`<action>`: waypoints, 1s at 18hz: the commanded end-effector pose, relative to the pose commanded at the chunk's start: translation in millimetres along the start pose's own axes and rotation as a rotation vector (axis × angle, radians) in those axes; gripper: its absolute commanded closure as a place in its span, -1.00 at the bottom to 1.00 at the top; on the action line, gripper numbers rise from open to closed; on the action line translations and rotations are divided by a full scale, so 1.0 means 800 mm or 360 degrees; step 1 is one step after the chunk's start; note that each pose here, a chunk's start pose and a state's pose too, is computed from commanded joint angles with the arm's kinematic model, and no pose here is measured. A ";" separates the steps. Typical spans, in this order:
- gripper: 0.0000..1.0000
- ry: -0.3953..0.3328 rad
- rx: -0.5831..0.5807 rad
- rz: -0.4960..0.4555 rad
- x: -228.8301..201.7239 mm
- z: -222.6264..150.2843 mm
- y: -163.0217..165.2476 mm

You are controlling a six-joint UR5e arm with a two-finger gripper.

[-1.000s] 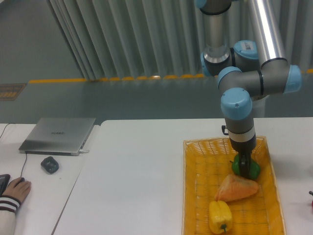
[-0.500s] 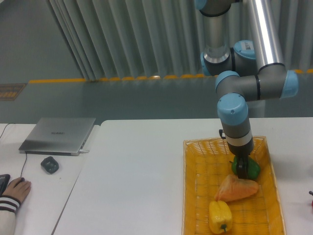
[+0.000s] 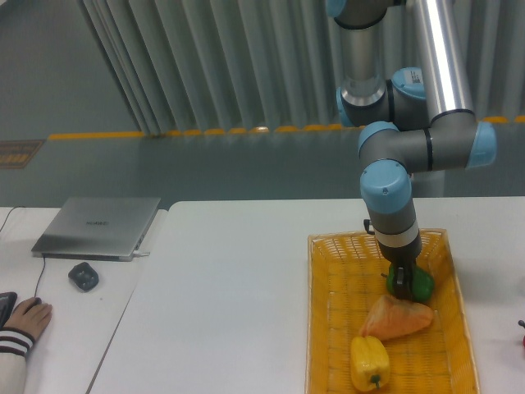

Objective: Place the green pepper on the table
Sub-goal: 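Close the gripper on the green bell pepper's stem, then lift the green pepper and carry it out of the basket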

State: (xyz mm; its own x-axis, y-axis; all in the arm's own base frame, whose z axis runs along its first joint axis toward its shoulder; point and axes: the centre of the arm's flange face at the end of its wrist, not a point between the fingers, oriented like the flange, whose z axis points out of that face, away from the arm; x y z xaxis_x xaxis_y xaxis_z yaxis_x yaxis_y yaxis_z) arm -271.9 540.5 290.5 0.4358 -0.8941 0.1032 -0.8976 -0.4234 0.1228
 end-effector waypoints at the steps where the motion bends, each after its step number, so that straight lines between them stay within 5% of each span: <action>1: -0.41 -0.0009 -0.0002 -0.0001 0.001 -0.005 0.000; 9: -0.43 -0.0193 -0.0035 -0.0109 0.034 -0.092 0.021; 18: -0.43 -0.0249 -0.0043 -0.0397 0.085 -0.114 0.204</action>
State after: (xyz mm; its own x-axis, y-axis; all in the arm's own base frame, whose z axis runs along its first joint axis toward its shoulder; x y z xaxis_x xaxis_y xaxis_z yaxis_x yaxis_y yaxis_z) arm -382.6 424.0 407.9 0.6256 -0.7753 -0.0866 -0.7609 -0.6309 0.1516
